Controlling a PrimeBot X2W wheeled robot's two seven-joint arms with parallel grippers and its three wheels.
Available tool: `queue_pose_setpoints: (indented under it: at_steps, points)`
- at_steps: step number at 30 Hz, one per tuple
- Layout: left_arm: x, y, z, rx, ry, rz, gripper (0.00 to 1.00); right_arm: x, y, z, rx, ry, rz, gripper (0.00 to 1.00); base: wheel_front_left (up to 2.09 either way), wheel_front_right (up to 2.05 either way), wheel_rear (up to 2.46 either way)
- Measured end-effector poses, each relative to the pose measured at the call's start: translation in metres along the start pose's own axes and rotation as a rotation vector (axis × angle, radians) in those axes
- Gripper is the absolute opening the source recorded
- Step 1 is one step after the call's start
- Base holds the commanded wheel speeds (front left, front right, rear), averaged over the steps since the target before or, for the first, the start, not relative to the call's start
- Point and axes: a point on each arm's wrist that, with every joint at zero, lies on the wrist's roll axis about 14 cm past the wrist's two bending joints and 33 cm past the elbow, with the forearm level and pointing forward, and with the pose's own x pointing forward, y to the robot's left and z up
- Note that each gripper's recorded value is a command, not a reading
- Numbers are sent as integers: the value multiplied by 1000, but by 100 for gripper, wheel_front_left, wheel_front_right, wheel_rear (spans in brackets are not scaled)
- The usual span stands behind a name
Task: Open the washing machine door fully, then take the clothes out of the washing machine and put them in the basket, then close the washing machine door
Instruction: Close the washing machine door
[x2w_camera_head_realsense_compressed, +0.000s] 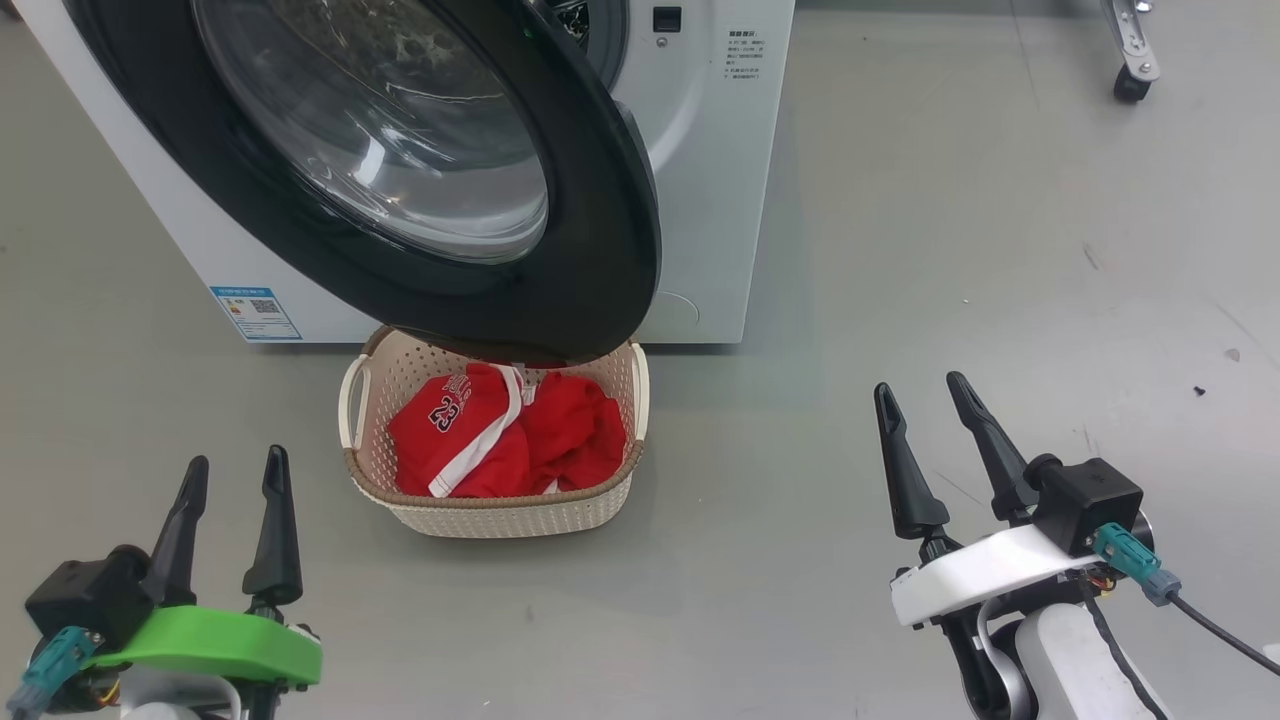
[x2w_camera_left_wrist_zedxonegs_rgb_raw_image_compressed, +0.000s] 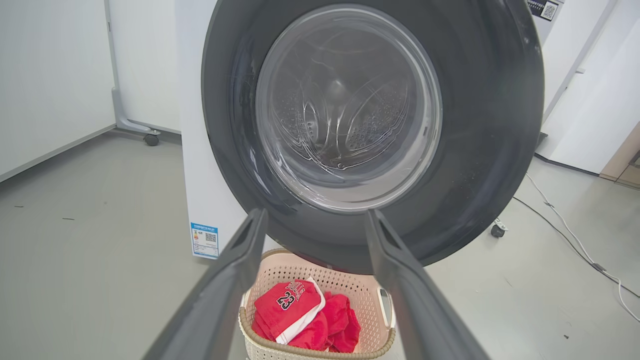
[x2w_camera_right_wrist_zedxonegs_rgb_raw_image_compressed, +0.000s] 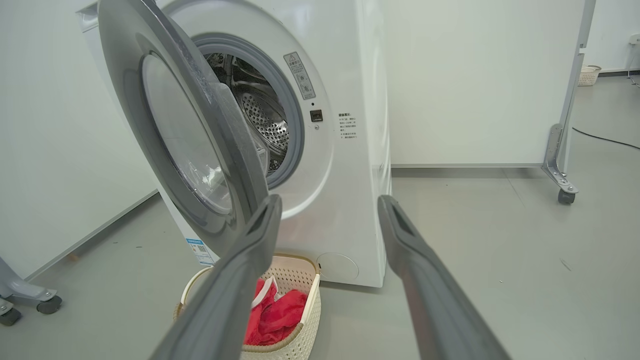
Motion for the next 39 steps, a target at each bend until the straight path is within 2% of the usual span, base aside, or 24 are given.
queue_pose_setpoints:
  at_steps: [25, 26, 27, 28, 35, 39]
  points:
    - [-3, 0, -3, 8, -6, -5, 100, 1, 0, -2, 0, 5, 1, 100, 0, 0, 0]
    - [-3, 0, -3, 8, -6, -4, 100, 1, 0, -2, -8, 7, 5, 69, 0, 0, 0]
    - [-3, 1, -3, 11, -6, -3, 100, 1, 1, -2, -10, 7, 8, 26, 0, 0, 0]
    - [-3, 1, -3, 15, -6, -4, 100, 1, 2, -1, -14, 4, 12, 0, 0, 0, 0]
    - [-3, -1, -10, 19, 11, -13, 100, 8, 3, 7, -47, -19, 36, 0, 0, 0, 0]
    - [-3, -1, -16, 2, 24, -3, 100, 20, 16, 9, -75, -28, 94, 0, 0, 0, 0]
